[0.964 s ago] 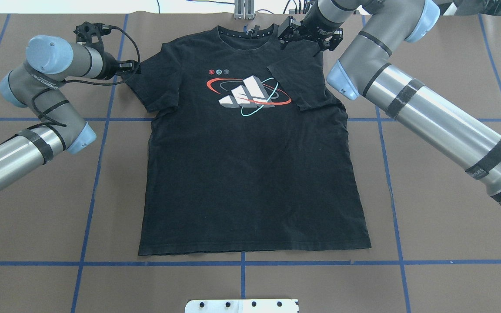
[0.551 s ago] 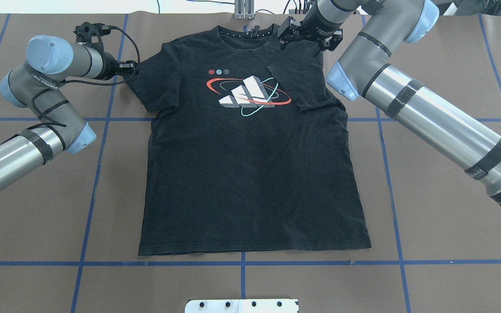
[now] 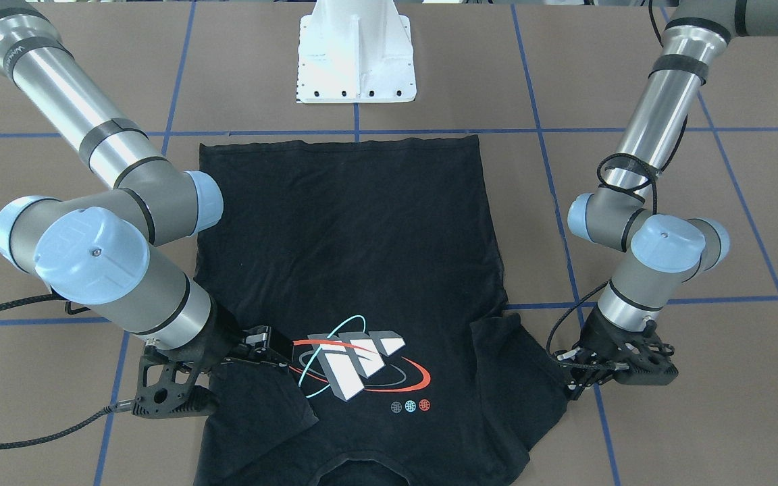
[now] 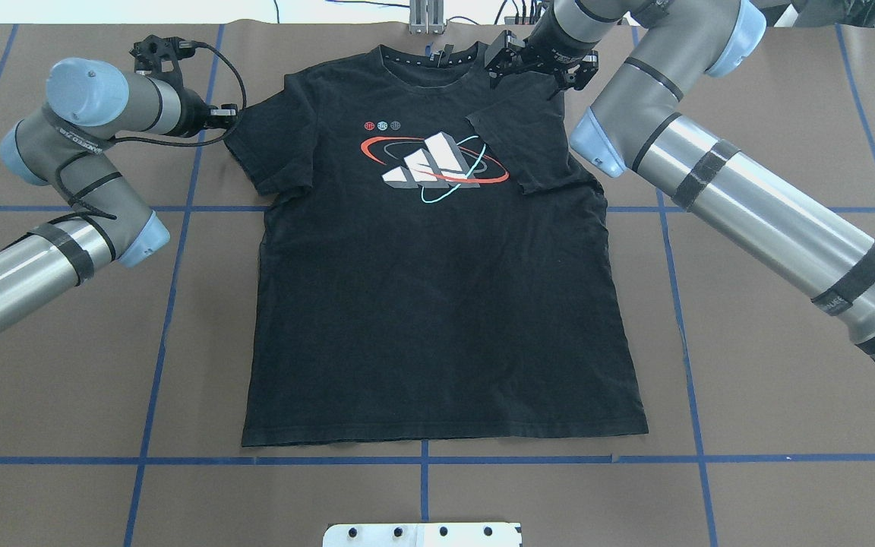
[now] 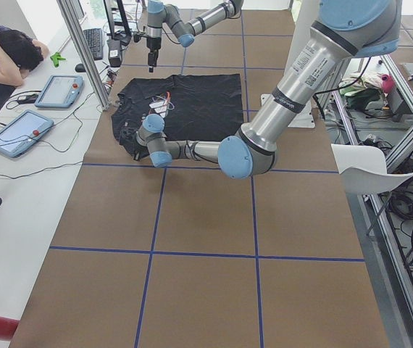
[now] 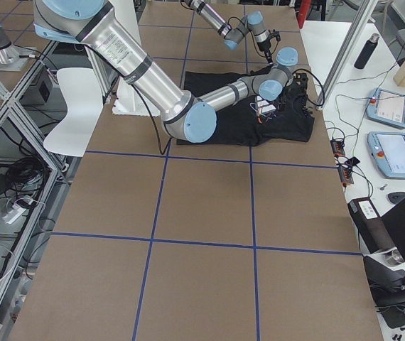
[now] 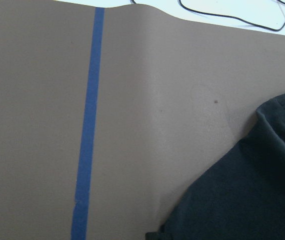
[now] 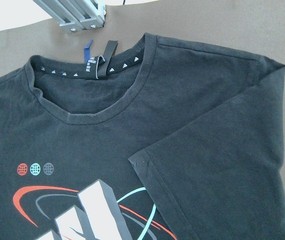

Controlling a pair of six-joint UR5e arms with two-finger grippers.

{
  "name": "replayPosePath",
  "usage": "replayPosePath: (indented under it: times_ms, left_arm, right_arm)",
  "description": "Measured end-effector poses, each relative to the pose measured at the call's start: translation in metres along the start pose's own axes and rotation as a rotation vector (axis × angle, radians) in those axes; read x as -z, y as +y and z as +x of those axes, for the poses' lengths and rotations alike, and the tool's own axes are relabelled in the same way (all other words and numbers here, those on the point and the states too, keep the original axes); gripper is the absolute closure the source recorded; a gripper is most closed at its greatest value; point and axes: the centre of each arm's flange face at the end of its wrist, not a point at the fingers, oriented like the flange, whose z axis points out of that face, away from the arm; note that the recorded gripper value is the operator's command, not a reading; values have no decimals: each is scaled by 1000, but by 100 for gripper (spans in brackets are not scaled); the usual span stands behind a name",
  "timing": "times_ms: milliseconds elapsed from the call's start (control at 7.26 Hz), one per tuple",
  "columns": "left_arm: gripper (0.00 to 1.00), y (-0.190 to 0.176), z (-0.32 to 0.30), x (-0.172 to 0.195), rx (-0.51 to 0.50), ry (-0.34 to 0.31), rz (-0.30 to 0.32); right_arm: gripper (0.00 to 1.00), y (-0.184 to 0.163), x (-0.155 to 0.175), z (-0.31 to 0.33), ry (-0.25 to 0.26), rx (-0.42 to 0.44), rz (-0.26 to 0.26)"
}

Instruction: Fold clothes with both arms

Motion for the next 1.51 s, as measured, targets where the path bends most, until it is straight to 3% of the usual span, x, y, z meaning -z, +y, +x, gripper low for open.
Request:
replayPosePath:
  times_ms: [413, 689, 1102, 1377, 1515]
  left_arm:
    - [100, -22, 77, 52, 135, 75, -92]
    - [100, -18, 144, 49, 271, 97, -126]
    - [100, -31, 207, 25, 433, 101, -72]
    - [100, -7, 242, 8, 525, 128, -43]
    - [88, 3, 249, 4, 541, 136, -41]
  right_arm:
    - [0, 0, 1, -1, -2, 2, 2]
    - [0, 1, 4, -4, -8, 0, 4]
    - [0, 2, 4, -4, -12, -6, 2]
    - [0, 3, 2, 0, -8, -8, -1]
    - [0, 3, 1, 3, -6, -10, -3]
